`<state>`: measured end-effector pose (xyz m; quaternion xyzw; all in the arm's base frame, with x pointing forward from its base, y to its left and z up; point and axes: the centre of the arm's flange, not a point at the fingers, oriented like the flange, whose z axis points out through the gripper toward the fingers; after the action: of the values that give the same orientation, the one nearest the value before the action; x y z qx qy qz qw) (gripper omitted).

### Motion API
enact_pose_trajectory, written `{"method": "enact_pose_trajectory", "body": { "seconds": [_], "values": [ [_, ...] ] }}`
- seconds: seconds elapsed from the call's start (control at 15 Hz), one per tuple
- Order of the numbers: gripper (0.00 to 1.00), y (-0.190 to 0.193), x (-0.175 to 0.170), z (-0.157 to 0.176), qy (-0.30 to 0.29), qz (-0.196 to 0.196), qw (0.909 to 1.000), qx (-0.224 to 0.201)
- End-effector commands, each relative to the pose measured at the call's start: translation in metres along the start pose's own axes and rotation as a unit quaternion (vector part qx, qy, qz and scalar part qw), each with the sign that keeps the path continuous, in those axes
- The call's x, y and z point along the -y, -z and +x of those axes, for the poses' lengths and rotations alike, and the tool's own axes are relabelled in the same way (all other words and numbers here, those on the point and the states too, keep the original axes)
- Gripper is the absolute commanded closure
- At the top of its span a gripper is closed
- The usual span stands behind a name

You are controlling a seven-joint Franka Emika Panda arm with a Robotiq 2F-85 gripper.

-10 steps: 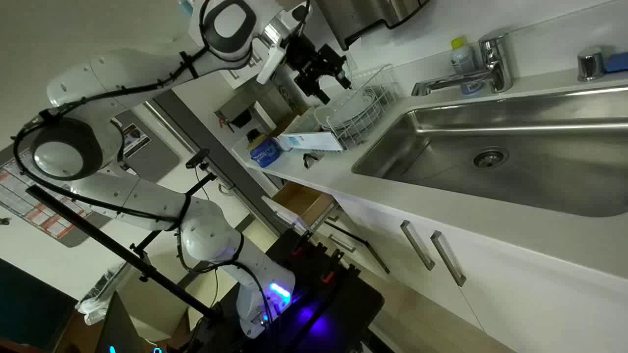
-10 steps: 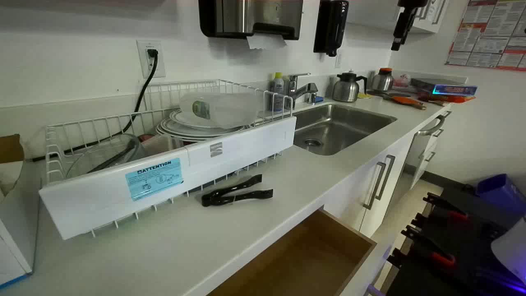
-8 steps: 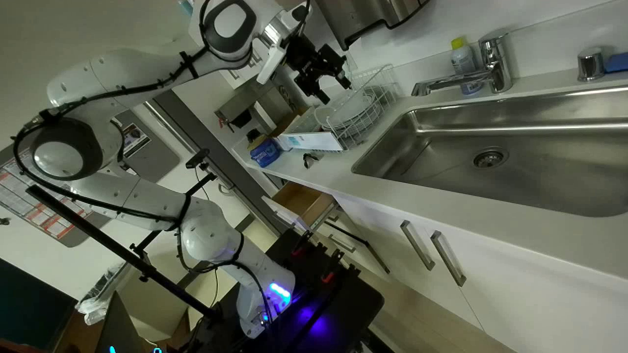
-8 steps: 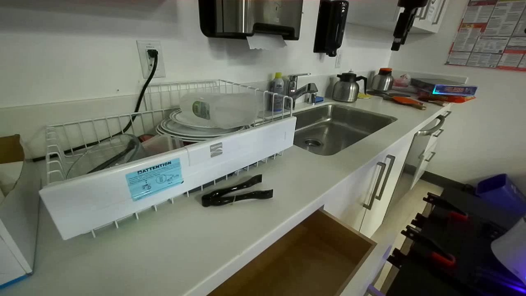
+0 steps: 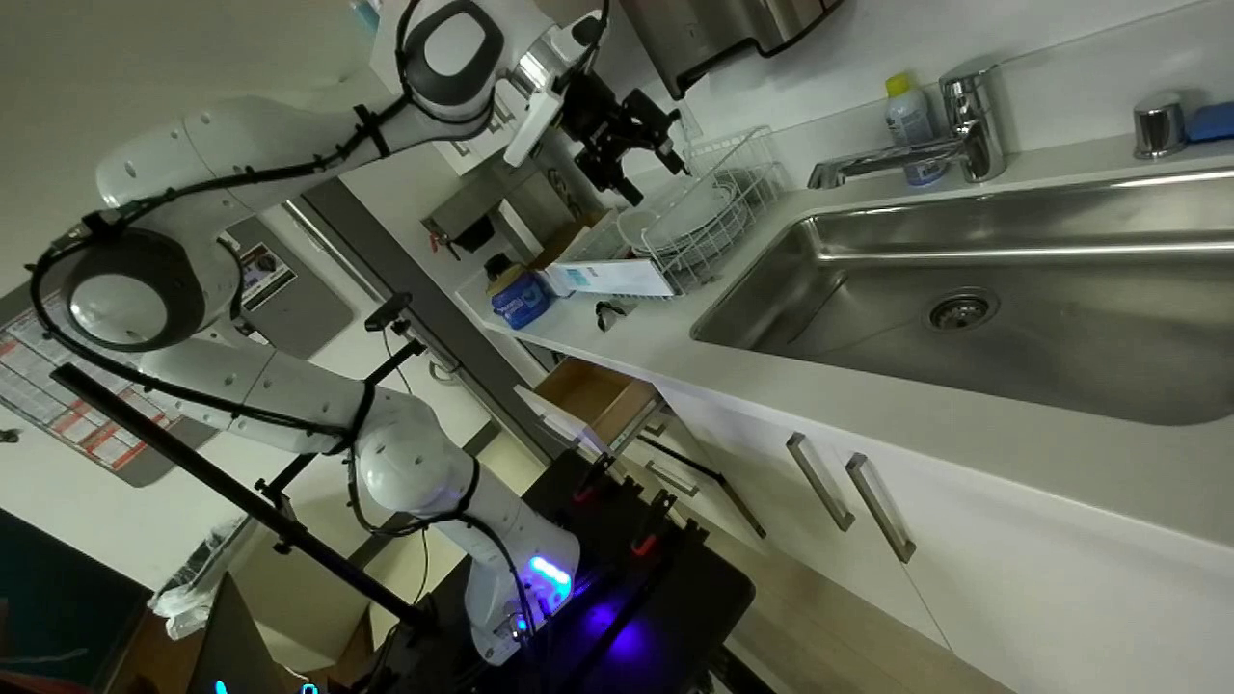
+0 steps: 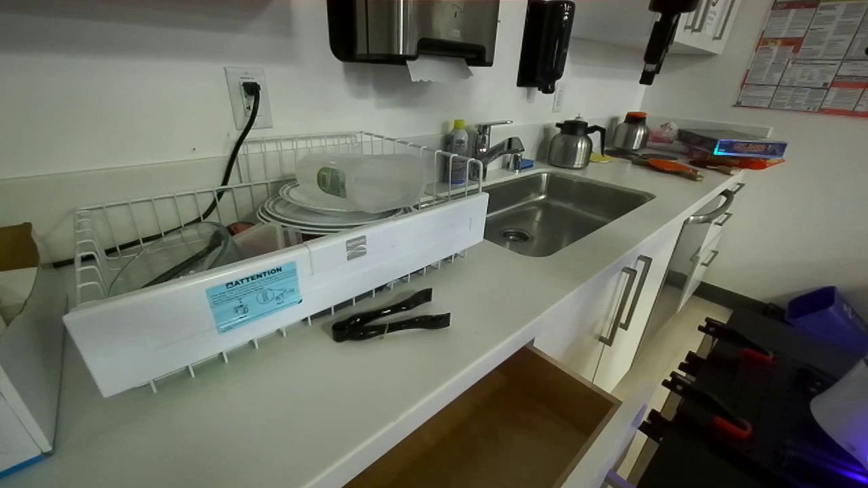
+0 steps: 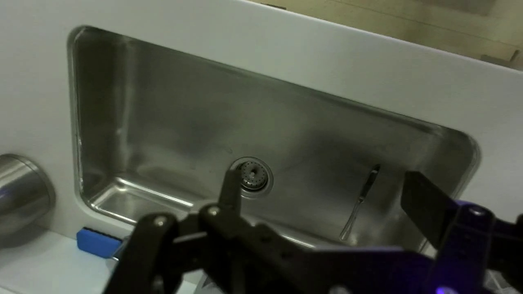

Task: Pick the black tool on the counter and put it in the open drawer

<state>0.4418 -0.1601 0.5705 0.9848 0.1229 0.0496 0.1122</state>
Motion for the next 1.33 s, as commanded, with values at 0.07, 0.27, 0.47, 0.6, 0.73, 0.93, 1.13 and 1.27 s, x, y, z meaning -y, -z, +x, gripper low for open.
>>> {"method": "enact_pose_trajectory", "body": {
  "seconds": [0.07,0.27,0.47,0.6,0.73,0.93,1.13,1.27],
  "values": [
    [0.0,0.002,0.062,0.017,0.109,0.002,0.994,-0.004],
    [0.0,0.004,0.106,0.028,0.191,0.018,0.9815,-0.003],
    [0.0,0.004,0.123,0.032,0.248,0.013,0.9687,-0.002],
    [0.0,0.0,0.125,0.044,0.223,0.012,0.9748,-0.004],
    [0.0,-0.001,0.124,0.044,0.222,0.013,0.975,-0.003],
    [0.0,-0.001,0.124,0.044,0.221,0.013,0.9751,-0.003],
    [0.0,0.0,0.151,0.05,0.264,0.022,0.9632,-0.048],
    [0.0,0.008,0.184,0.052,0.297,0.059,0.9494,-0.083]
  ]
}}
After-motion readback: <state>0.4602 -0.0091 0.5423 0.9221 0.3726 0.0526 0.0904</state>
